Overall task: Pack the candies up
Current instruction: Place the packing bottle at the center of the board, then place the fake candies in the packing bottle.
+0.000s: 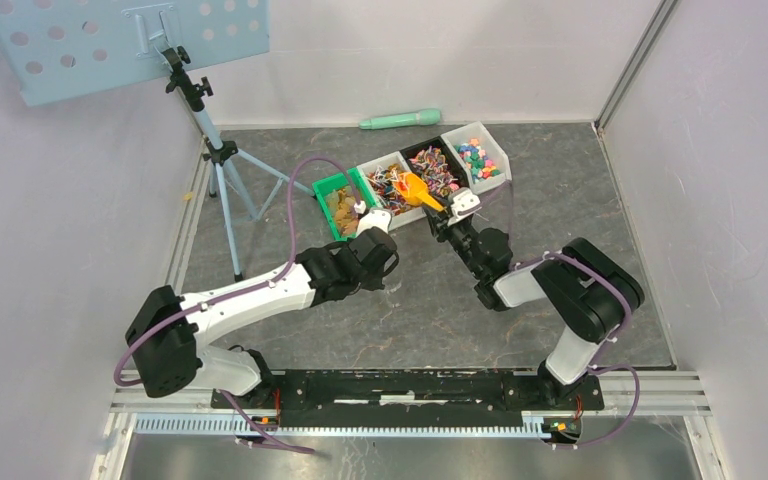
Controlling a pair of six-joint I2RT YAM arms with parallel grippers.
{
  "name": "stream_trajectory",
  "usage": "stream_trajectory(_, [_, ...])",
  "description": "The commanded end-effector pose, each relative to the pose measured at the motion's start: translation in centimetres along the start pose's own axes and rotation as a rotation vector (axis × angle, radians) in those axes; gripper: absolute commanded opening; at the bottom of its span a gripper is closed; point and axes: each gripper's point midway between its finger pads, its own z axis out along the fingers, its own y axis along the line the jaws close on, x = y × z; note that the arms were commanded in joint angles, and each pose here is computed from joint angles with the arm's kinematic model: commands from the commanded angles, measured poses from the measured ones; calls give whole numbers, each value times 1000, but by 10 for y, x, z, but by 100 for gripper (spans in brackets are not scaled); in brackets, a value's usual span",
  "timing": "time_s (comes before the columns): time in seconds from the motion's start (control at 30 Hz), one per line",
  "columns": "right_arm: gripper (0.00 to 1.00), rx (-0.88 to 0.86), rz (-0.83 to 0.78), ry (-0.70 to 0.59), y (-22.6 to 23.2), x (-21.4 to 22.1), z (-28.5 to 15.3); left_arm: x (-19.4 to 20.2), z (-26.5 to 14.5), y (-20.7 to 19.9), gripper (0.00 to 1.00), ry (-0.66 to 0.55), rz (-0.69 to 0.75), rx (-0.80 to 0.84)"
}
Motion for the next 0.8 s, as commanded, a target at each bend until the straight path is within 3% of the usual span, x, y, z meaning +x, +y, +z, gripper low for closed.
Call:
stream_trajectory(0.0, [0, 15, -19, -165, -8, -48, -8, -21, -8, -7, 29, -42, 12, 27])
stream_trajectory(0.2, [0, 18, -32, -194, -15, -58, -19, -36, -26, -15, 59, -84, -37, 87])
stream_trajectory(0.33, [0, 20, -53, -213, -20, -72, -28, -62, -53, -12, 79, -176, -72, 114])
stream_trajectory(0.43, [0, -35, -92, -214, -12, -83, -37, -85, -78, 1, 100, -278, -54, 108])
stream_trajectory(0.6, [0, -74, -129, -216, -7, -96, -62, -106, -115, 33, 100, -429, 50, 54])
stream_trajectory(0.77, [0, -154, -163, -191, 5, -101, -88, -100, -139, 66, 100, -479, 146, -19])
